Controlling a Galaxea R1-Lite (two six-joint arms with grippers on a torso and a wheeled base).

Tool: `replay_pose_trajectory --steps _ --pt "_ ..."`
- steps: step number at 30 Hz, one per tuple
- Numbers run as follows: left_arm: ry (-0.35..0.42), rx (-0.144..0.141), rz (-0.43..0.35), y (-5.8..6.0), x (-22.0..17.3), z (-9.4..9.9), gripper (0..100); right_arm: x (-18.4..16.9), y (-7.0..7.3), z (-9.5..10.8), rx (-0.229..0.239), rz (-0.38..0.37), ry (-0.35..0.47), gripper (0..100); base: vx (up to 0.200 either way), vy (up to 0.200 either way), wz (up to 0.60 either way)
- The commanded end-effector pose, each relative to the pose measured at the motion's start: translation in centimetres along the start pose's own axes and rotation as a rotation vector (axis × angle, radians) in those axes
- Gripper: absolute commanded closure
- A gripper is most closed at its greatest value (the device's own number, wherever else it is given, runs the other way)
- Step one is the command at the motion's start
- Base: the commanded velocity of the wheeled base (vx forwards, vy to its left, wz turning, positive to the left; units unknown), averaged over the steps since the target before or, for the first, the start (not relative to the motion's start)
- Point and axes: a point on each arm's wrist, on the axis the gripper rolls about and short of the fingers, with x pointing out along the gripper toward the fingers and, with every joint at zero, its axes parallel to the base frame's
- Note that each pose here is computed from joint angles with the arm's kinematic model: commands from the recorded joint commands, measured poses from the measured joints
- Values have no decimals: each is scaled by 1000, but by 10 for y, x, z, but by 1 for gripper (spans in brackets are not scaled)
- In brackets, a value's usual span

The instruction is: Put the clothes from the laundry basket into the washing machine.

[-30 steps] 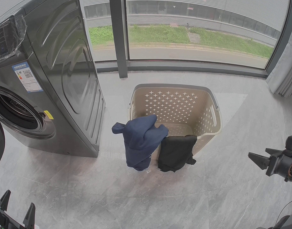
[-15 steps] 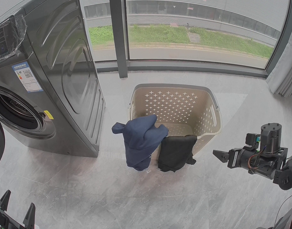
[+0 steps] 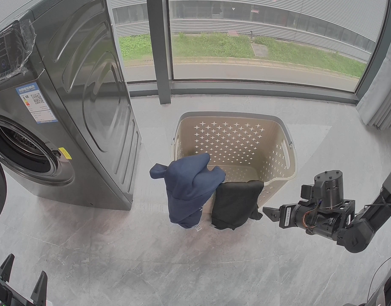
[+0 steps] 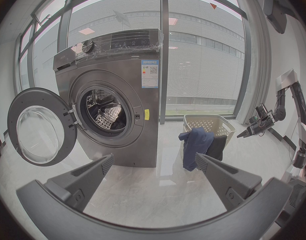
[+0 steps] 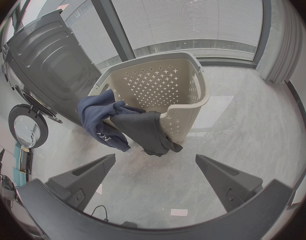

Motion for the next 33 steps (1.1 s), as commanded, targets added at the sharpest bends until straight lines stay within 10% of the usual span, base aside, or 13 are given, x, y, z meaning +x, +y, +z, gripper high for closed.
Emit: replay_pose_trajectory --steps 1,33 --pt "0 0 0 0 0 -5 0 27 10 -14 -19 16 39 0 0 0 0" --pt "1 -3 -1 0 0 -5 0 127 58 -28 -52 126 23 0 0 0 0"
